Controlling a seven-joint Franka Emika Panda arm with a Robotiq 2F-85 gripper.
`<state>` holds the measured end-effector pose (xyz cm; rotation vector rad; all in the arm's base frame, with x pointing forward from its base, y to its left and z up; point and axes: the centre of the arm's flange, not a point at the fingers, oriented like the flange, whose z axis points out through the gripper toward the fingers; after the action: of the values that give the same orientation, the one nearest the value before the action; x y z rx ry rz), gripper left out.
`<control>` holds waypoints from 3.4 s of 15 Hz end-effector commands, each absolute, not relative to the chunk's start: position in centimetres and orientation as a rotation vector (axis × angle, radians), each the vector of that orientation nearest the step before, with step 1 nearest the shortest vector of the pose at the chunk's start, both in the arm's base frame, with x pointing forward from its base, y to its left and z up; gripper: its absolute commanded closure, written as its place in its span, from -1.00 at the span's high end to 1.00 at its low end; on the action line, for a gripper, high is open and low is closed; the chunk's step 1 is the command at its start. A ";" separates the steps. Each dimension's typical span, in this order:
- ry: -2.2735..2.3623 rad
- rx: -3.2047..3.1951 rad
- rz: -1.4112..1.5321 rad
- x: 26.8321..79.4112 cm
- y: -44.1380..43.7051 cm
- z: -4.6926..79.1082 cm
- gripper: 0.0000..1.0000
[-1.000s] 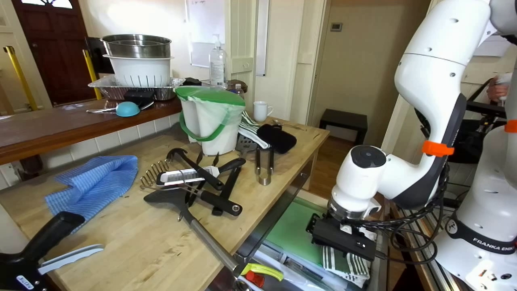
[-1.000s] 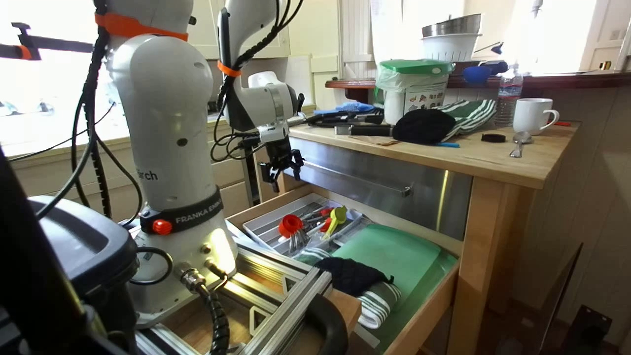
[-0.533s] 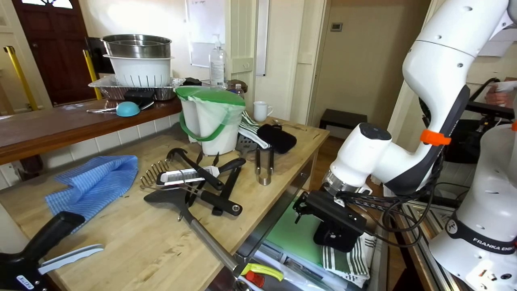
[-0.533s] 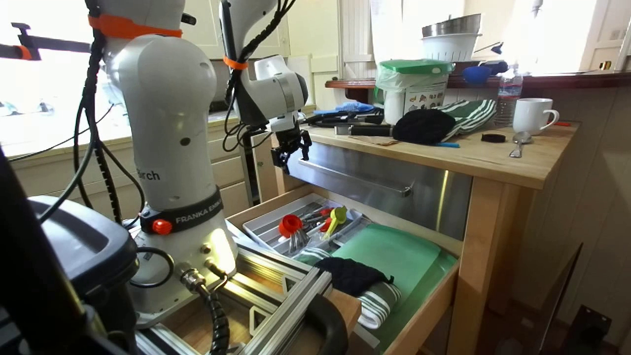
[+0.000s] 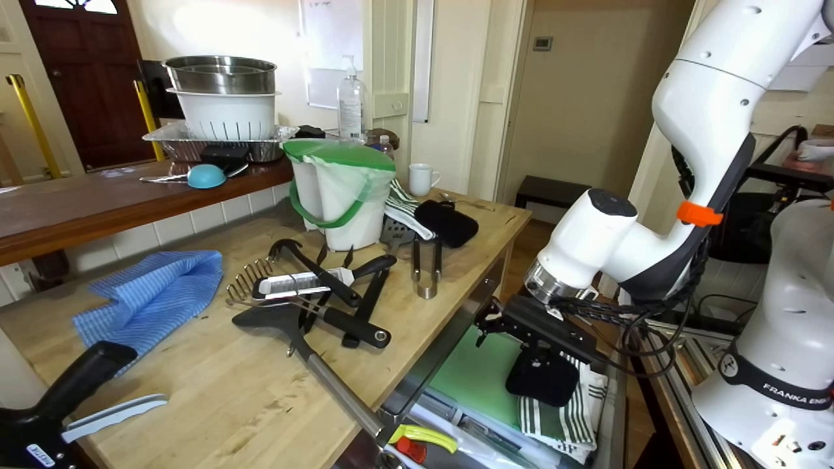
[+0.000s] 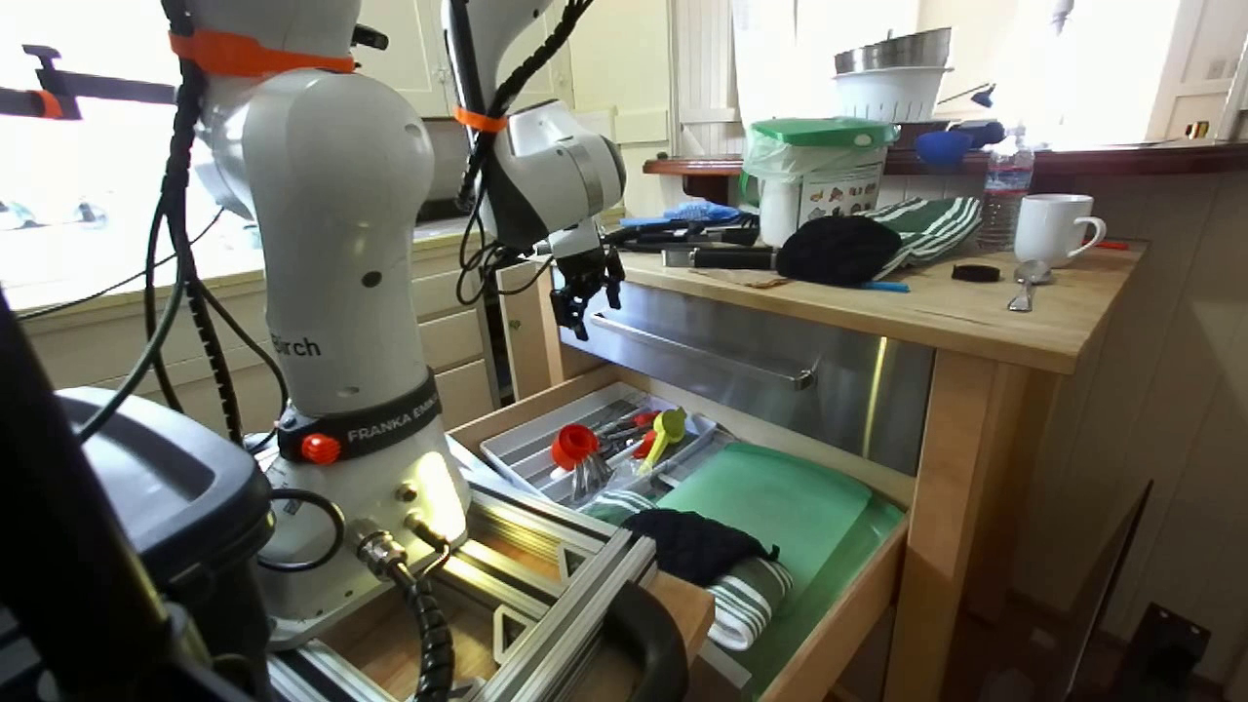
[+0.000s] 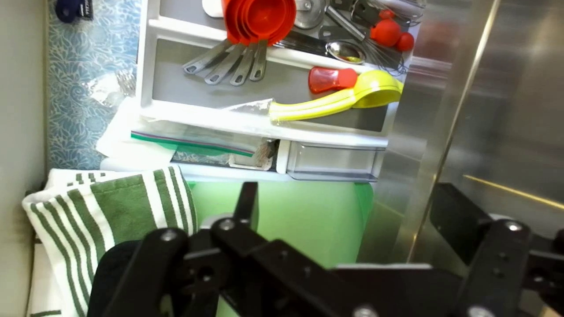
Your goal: Open the first top drawer
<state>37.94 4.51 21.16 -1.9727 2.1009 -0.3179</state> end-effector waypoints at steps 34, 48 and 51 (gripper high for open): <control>2.189 -2.544 -1.033 35.2 7.1 19.4 1.00; 2.205 -2.529 -1.110 39.6 14.5 11.3 1.00; 2.297 -2.536 -1.122 39.7 16.3 9.7 1.00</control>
<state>40.65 13.53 16.22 -2.6070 2.1627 -1.0611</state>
